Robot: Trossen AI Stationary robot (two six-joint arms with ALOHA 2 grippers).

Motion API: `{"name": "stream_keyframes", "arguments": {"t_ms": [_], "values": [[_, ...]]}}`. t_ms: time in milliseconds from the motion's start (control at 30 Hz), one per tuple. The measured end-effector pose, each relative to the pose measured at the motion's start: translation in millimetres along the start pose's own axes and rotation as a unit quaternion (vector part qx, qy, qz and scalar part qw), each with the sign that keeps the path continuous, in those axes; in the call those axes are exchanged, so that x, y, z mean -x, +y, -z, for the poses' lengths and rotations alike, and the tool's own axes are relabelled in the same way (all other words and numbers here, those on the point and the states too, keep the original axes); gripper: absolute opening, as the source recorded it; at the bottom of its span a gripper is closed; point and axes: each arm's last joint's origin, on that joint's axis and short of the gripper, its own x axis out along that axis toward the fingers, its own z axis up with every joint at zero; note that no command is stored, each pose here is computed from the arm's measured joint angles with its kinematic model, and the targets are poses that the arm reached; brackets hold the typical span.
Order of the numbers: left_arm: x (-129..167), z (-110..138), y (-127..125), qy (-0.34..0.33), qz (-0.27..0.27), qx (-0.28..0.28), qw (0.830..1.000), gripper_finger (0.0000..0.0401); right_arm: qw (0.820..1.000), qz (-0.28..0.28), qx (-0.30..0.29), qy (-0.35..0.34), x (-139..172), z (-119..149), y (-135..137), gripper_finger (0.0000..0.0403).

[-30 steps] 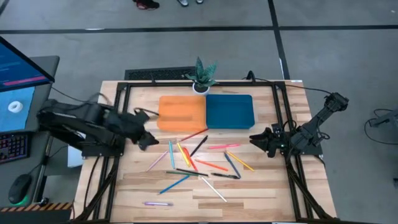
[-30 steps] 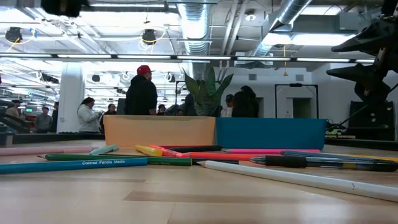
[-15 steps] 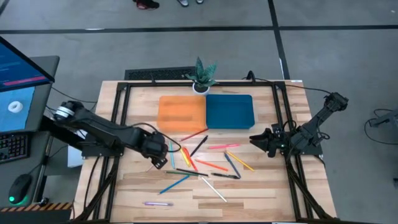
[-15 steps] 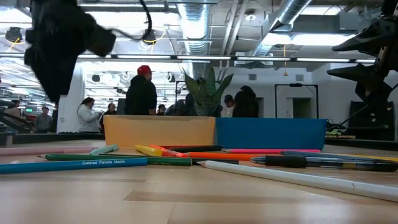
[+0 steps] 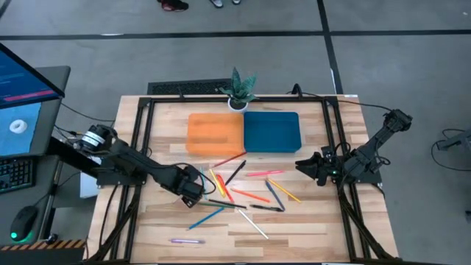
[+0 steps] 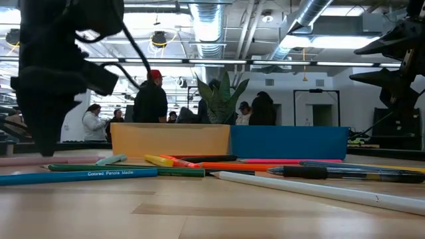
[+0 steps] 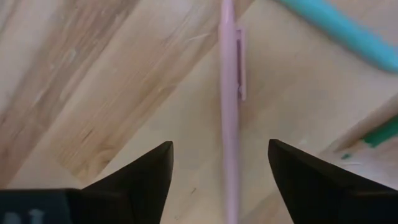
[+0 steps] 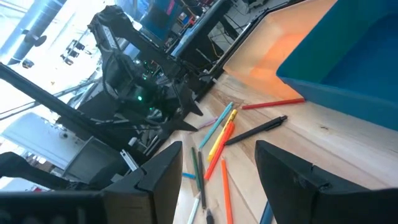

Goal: Sort pens & pencils
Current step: Put the light pink pen into the orange bin

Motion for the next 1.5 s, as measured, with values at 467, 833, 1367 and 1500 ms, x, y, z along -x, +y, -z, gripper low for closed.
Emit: {"name": "stream_keyframes", "arguments": {"t_ms": [467, 833, 1367, 1500], "values": [[-20.5, -2.9, -9.5, 0.073, 0.013, -0.025, 0.997, 0.0124, 1.000, 0.000, 0.000, 0.000, 0.0, 0.0, 0.0, 0.0224], [-13.8, -11.6, -13.6, 0.069, 0.021, -0.012, 0.997, 0.0017, 1.000, 0.003, 0.005, 0.002, 0.0, 0.6, -0.8, 0.0224], [101.1, -31.7, -18.6, -0.037, 0.103, 0.034, 0.993, 0.0011, 1.000, 0.004, 0.007, 0.003, 0.0, 0.8, -1.1, 0.0224], [150.9, -42.2, 3.0, -0.163, 0.150, 0.089, 0.971, 0.0011, 1.000, 0.005, 0.012, 0.003, 0.0, 0.9, -1.2, 0.0224]]}}
